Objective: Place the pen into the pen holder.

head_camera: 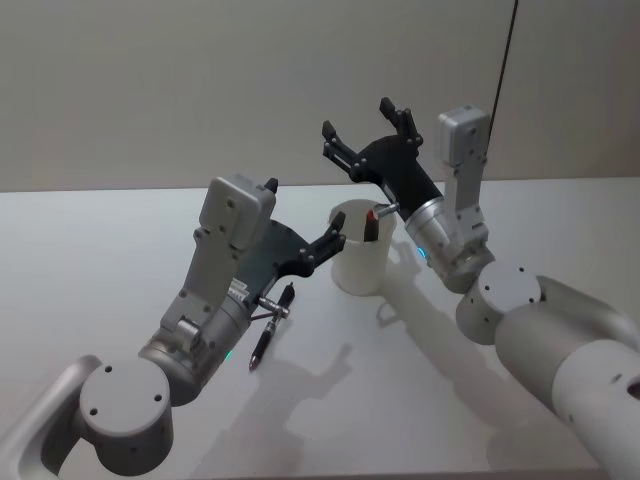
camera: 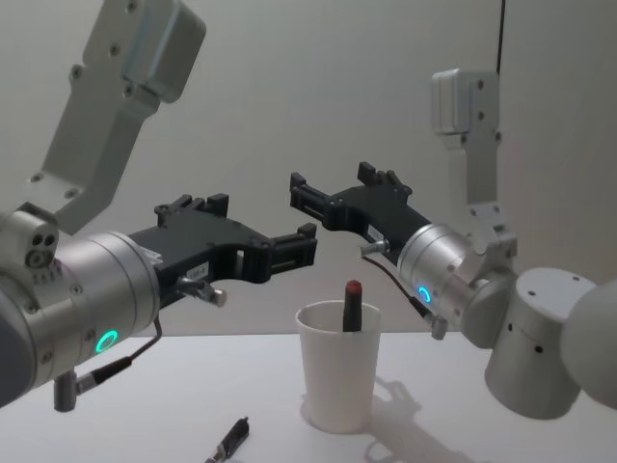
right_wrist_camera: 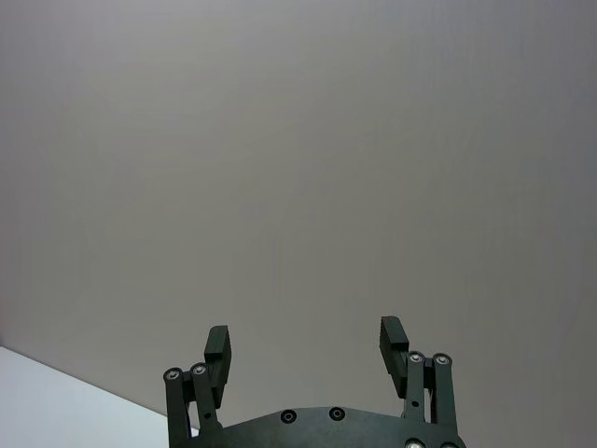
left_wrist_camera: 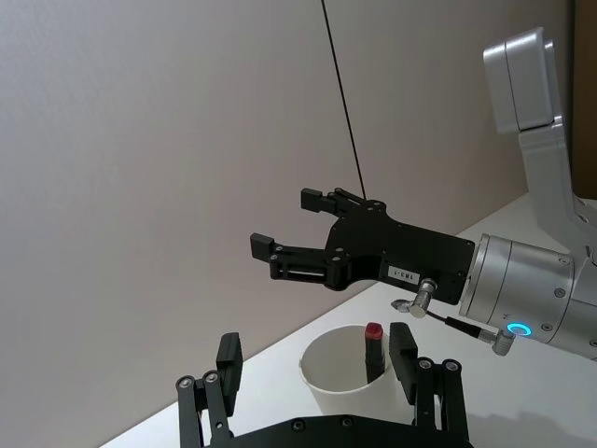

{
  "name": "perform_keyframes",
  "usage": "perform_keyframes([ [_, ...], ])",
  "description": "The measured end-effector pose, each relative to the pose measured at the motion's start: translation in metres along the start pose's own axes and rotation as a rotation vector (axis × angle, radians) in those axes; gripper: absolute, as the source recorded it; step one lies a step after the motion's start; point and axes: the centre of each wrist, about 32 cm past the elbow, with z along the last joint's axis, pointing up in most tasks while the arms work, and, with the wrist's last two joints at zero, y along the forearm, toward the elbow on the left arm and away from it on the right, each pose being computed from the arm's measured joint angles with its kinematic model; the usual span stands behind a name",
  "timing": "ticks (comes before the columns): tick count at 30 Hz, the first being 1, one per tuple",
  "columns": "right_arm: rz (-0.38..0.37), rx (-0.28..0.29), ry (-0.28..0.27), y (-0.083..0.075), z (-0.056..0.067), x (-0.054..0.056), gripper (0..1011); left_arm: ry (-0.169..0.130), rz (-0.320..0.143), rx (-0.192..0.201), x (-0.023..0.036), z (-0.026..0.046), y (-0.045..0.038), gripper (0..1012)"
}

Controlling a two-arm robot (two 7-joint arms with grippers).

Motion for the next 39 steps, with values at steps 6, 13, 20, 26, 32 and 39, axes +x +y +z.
perform_keyframes([
  [6,-0.002,-0.002,-0.002,0.0,0.0,0.001,1001,0.0,0.0,0.0,0.0,0.0,0.0,1003],
  [13,-0.001,-0.004,-0.007,-0.001,0.0,0.003,1001,0.0,0.0,0.0,0.0,0.0,0.0,1003],
  [20,-0.008,-0.032,-0.012,-0.002,0.001,0.008,1001,0.0,0.0,0.0,0.0,0.0,0.0,1003],
  [26,-0.019,-0.072,-0.012,-0.008,0.009,0.016,1001,0.0,0.0,0.0,0.0,0.0,0.0,1003],
  [32,-0.033,-0.107,-0.011,-0.02,0.018,0.021,1001,0.0,0.0,0.0,0.0,0.0,0.0,1003],
  [39,-0.06,-0.144,-0.018,-0.036,0.037,0.031,1002,0.0,0.0,0.0,0.0,0.0,0.0,1003],
])
